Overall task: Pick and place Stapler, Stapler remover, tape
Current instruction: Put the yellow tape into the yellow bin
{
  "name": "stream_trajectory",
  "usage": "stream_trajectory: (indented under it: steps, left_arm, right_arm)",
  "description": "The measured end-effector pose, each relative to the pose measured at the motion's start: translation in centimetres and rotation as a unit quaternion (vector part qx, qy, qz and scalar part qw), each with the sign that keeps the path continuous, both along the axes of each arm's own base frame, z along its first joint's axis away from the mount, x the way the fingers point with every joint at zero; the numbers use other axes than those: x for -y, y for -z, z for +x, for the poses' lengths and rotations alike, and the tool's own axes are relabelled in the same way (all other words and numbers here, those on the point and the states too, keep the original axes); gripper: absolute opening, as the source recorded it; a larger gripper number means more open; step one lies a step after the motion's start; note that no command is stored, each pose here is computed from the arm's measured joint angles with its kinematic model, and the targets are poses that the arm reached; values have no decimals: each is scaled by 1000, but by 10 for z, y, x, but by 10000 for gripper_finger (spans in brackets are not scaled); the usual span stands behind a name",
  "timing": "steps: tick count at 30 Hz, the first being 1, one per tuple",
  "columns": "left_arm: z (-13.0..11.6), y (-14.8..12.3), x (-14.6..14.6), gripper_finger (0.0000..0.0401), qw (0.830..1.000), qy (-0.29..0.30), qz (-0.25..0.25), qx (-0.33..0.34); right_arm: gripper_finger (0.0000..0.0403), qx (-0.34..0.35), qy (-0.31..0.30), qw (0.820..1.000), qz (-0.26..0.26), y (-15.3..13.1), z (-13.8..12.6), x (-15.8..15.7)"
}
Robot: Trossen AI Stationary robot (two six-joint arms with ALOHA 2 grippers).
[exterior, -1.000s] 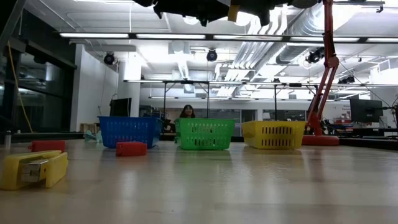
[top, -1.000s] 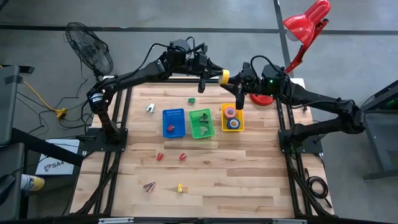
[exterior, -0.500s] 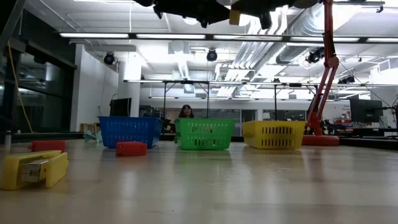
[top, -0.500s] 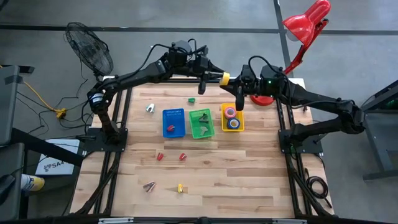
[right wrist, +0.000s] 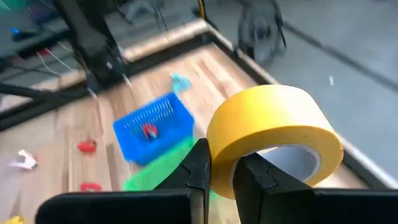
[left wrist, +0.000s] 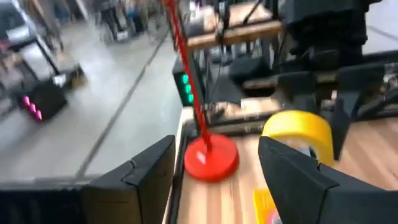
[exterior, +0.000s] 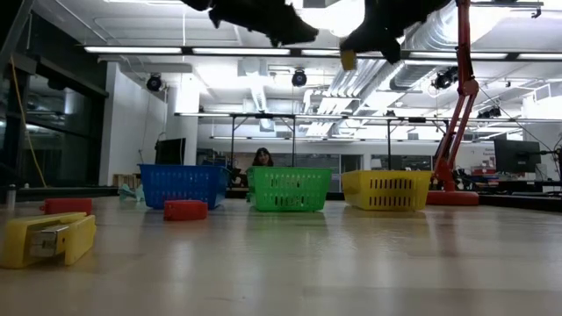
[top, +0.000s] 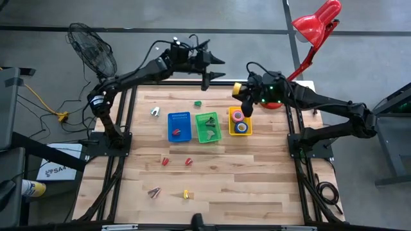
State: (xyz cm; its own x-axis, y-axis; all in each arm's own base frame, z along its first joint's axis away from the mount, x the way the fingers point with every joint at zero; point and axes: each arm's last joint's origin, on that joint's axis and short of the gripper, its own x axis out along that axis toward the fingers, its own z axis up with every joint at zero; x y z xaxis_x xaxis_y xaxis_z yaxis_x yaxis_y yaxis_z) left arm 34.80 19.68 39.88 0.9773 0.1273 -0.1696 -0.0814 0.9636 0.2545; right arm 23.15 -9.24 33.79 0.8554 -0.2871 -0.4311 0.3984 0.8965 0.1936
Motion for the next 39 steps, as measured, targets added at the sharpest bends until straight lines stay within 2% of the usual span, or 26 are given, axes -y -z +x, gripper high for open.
stream_trajectory:
  steps: [4, 8, 13, 17, 25, 30, 39]
  left_arm:
    - [-18, -4, -4, 229, 999, -33, -14, -38]
    - [-35, -8, 0, 229, 995, -62, -5, -76]
    - [-51, -19, 9, 229, 991, -92, 20, -100]
    - [-58, -20, 13, 230, 988, -99, 12, -122]
    - [-67, -13, 17, 230, 977, -115, -8, -178]
    - [-69, -9, 19, 230, 973, -114, -18, -198]
    - [-74, -2, 20, 230, 961, -129, -29, -245]
  right_arm:
    - [33, -48, 41, 996, 60, 11, -7, 2]
    - [33, -85, 74, 987, 111, 22, -10, 7]
    - [33, -110, 60, 979, 161, 36, -2, 12]
    - [33, -164, 45, 963, 207, 52, 10, 15]
    - [33, -327, 51, 910, 251, 72, 42, 24]
    - [33, -399, 43, 877, 266, 80, 60, 27]
    - [33, -440, 48, 853, 275, 103, 83, 30]
